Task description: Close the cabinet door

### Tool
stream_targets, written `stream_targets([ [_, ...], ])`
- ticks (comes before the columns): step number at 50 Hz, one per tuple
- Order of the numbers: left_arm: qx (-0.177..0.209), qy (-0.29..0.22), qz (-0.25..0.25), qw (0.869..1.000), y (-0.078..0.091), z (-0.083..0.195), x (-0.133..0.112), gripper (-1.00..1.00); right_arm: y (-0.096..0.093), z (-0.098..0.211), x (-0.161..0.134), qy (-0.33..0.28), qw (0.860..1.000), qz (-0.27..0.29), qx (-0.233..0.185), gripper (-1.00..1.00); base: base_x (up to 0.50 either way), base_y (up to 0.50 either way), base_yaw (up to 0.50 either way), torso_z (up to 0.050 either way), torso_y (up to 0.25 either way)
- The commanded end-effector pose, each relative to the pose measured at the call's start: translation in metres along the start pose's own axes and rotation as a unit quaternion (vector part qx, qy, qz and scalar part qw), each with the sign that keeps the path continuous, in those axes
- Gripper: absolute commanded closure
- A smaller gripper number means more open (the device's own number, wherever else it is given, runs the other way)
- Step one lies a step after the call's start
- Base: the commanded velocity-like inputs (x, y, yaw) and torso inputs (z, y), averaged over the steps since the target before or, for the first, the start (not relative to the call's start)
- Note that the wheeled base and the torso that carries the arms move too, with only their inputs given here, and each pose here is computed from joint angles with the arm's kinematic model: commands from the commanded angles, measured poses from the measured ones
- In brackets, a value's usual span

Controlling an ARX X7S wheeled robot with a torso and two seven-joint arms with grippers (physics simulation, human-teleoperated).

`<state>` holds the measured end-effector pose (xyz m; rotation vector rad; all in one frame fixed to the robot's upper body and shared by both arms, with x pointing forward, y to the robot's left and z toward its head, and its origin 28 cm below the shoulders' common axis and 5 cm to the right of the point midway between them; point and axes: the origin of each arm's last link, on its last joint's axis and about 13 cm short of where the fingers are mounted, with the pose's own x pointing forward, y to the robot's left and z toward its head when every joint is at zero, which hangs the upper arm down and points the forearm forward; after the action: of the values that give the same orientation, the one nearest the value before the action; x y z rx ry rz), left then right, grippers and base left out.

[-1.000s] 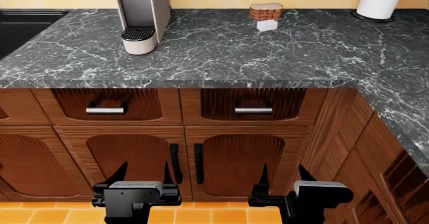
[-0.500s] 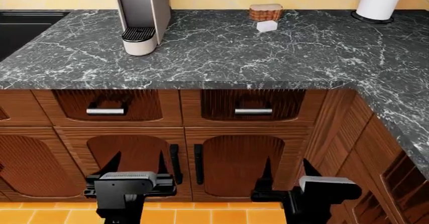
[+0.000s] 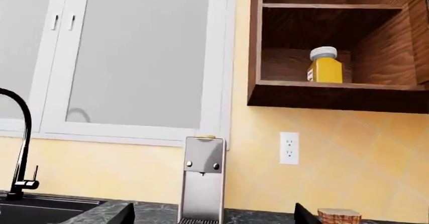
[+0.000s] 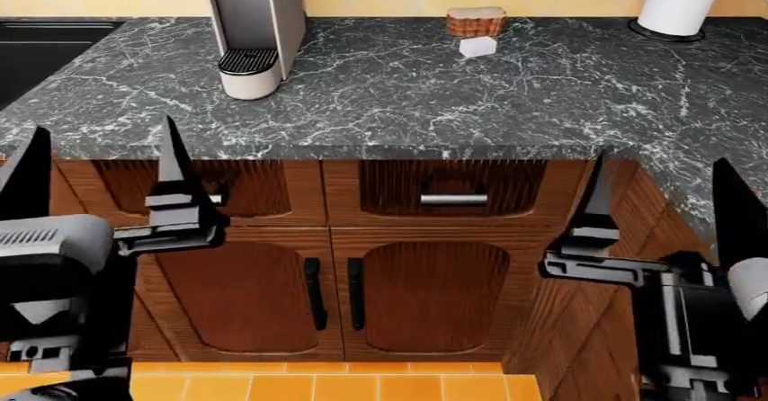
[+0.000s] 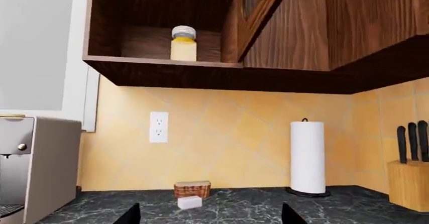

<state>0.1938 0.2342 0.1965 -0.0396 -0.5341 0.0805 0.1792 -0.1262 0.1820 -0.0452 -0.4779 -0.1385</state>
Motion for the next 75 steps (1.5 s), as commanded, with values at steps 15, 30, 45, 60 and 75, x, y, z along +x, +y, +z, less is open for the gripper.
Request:
stream_targets([
  [15,-0.008,-0.094,-0.01,0.995,-0.002,0.059,-0.019,-1.0,-0.002,0.05,-0.024,-0.064,0.997,0.003,-0.033,-1.0,0.0,0.0,0.0,0.0,0.0],
  [30,-0.008,-0.094,-0.011,0.996,-0.002,0.057,-0.02,-1.0,-0.001,0.05,-0.026,-0.063,0.998,0.008,-0.026,-1.0,0.0,0.0,0.0,0.0,0.0],
  [45,-0.009,-0.092,-0.01,0.996,-0.002,0.055,-0.021,-1.0,0.001,0.048,-0.026,-0.054,0.998,0.013,-0.022,-1.0,0.0,-0.18,0.0,0.0,0.0],
  [60,-0.009,-0.091,-0.011,0.996,-0.002,0.056,-0.021,-1.0,0.0,0.049,-0.027,-0.057,0.998,0.007,-0.024,-1.0,0.0,-0.1,0.0,0.0,0.0],
  [75,-0.012,-0.091,-0.008,0.996,-0.002,0.056,-0.02,-1.0,0.001,0.05,-0.025,-0.044,0.999,0.004,-0.01,-1.0,0.03,0.0,0.0,0.0,0.0],
])
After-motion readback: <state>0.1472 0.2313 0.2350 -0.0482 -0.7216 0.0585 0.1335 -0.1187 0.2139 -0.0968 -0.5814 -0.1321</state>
